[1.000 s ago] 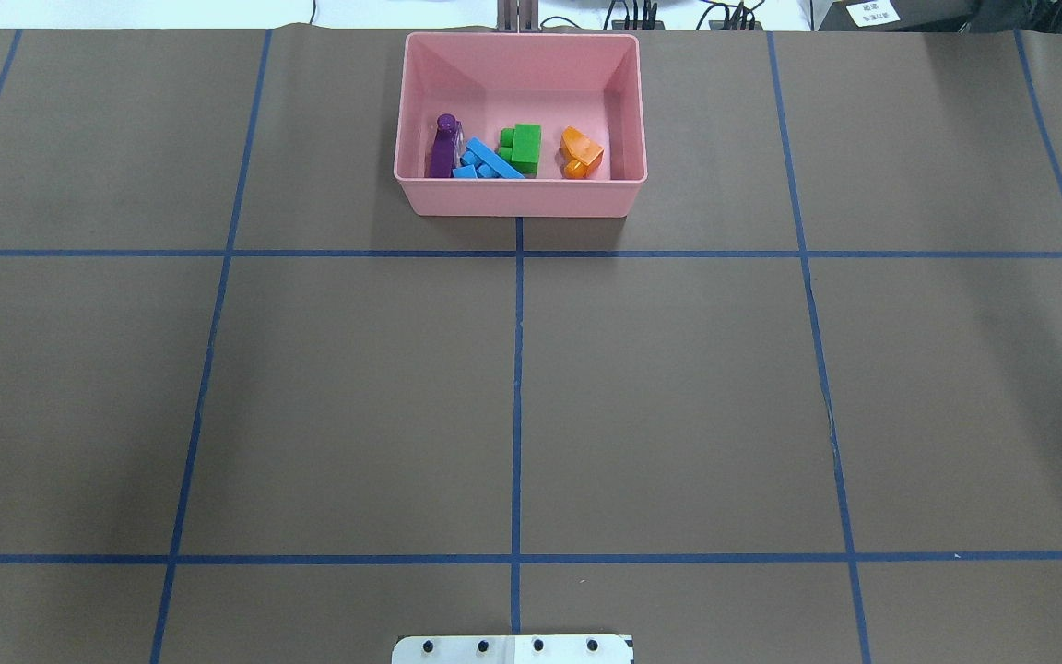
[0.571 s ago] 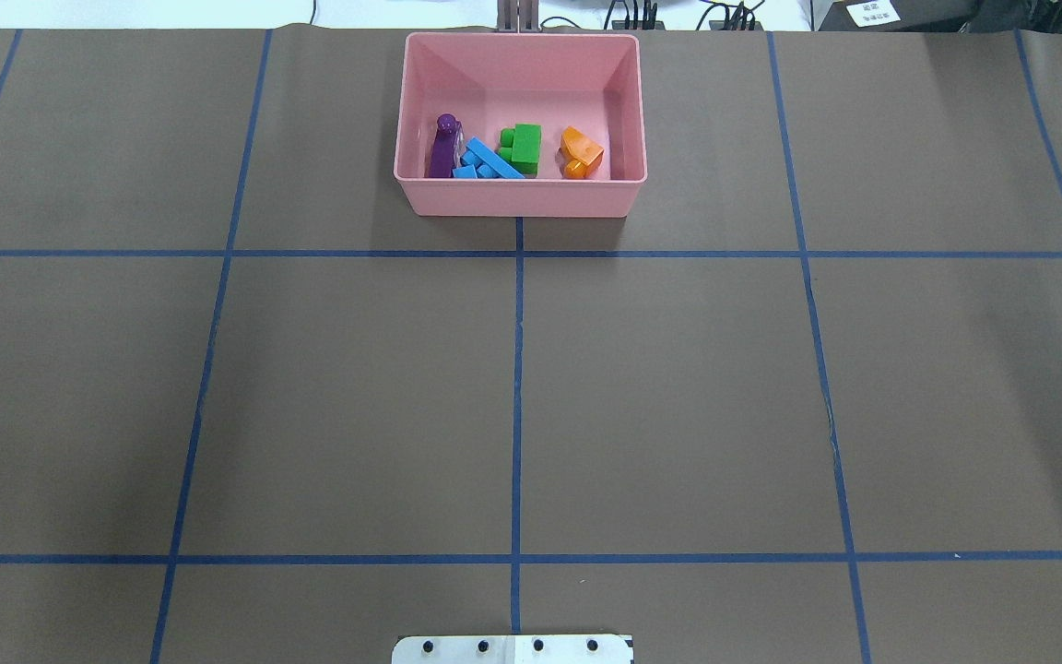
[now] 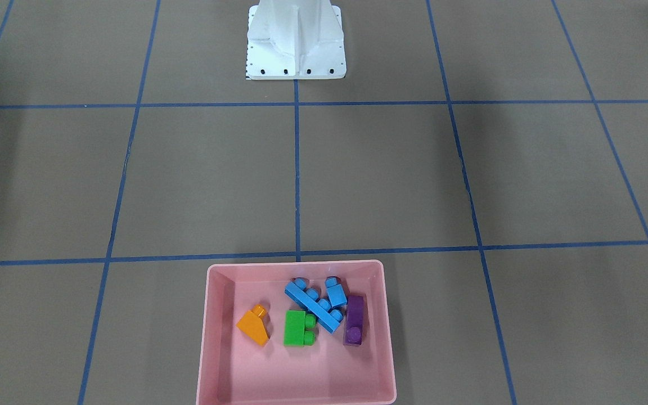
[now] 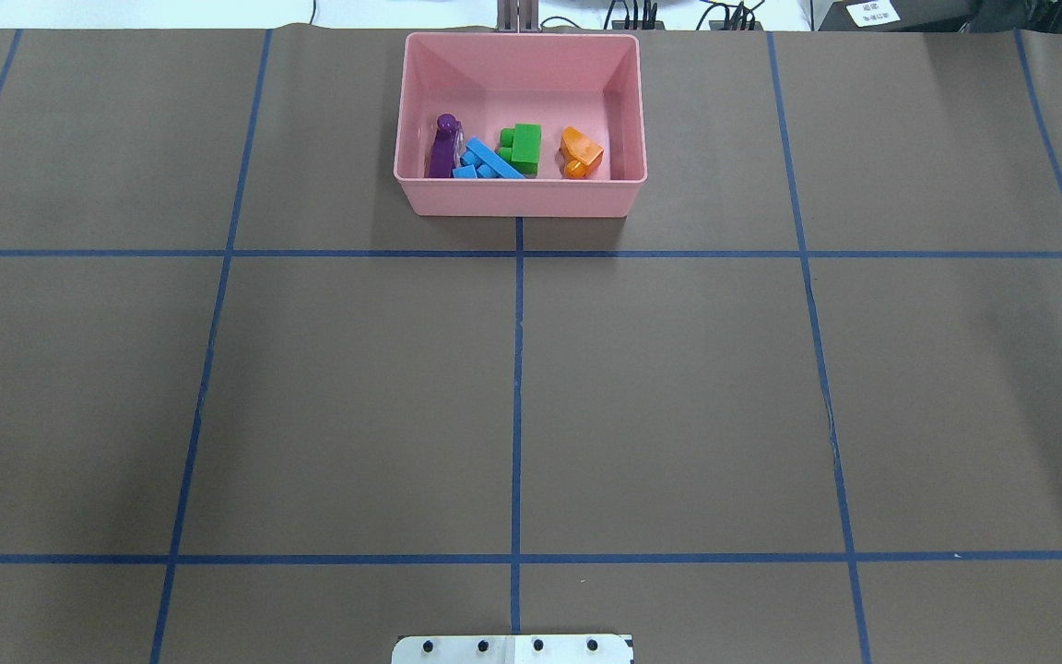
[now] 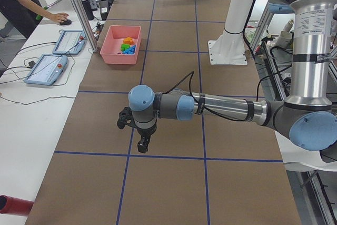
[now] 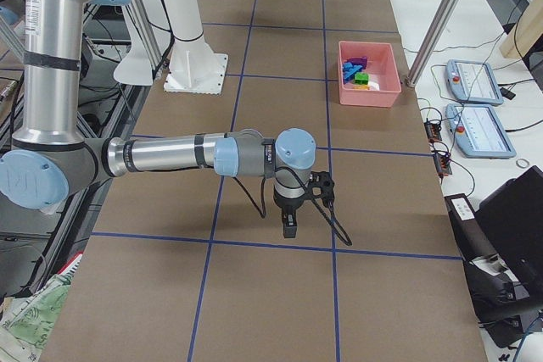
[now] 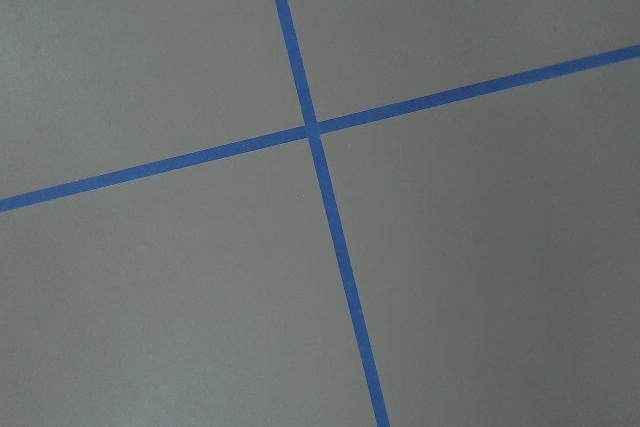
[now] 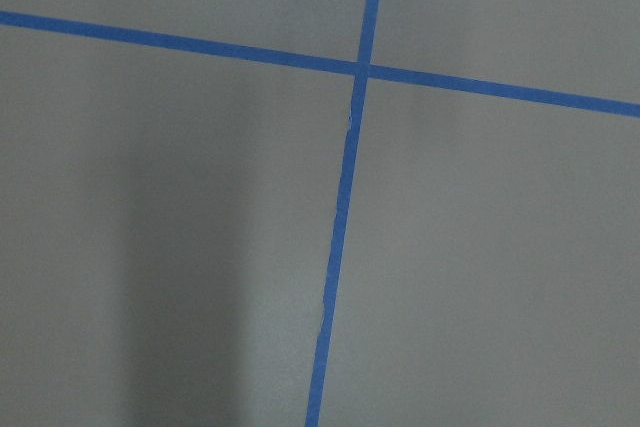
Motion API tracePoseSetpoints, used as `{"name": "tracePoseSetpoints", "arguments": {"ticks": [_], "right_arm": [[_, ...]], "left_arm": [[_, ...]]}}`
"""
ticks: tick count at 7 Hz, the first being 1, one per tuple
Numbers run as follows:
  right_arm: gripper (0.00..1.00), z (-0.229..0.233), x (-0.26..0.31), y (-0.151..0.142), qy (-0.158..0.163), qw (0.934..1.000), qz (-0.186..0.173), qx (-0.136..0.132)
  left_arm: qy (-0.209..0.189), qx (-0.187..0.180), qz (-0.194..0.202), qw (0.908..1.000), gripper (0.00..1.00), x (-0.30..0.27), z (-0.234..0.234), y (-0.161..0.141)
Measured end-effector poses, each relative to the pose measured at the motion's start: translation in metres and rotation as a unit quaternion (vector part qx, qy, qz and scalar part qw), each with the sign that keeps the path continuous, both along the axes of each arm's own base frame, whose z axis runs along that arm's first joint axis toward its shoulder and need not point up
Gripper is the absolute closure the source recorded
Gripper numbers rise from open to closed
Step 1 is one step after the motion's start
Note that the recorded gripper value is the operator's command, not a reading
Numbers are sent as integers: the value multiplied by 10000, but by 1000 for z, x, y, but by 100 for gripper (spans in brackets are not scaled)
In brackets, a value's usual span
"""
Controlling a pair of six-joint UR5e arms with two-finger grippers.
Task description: Put all blocks into box
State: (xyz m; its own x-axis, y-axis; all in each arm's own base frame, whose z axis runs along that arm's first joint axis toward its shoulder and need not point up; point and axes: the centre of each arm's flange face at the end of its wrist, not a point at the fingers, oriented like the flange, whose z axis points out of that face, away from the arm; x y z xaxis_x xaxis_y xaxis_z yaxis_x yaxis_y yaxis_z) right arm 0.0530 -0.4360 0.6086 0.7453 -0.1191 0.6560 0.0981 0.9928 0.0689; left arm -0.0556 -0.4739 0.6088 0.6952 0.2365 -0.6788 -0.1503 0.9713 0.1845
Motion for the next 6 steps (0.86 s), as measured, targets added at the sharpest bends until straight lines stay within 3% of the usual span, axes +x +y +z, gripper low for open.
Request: {"name": "tracePoseSetpoints", "arguments": {"ticks": [6], "right_arm": [[0, -1, 0, 1, -14, 10000, 9, 4]], "left_arm": [[0, 13, -5, 10000, 0, 0, -1, 1]]}}
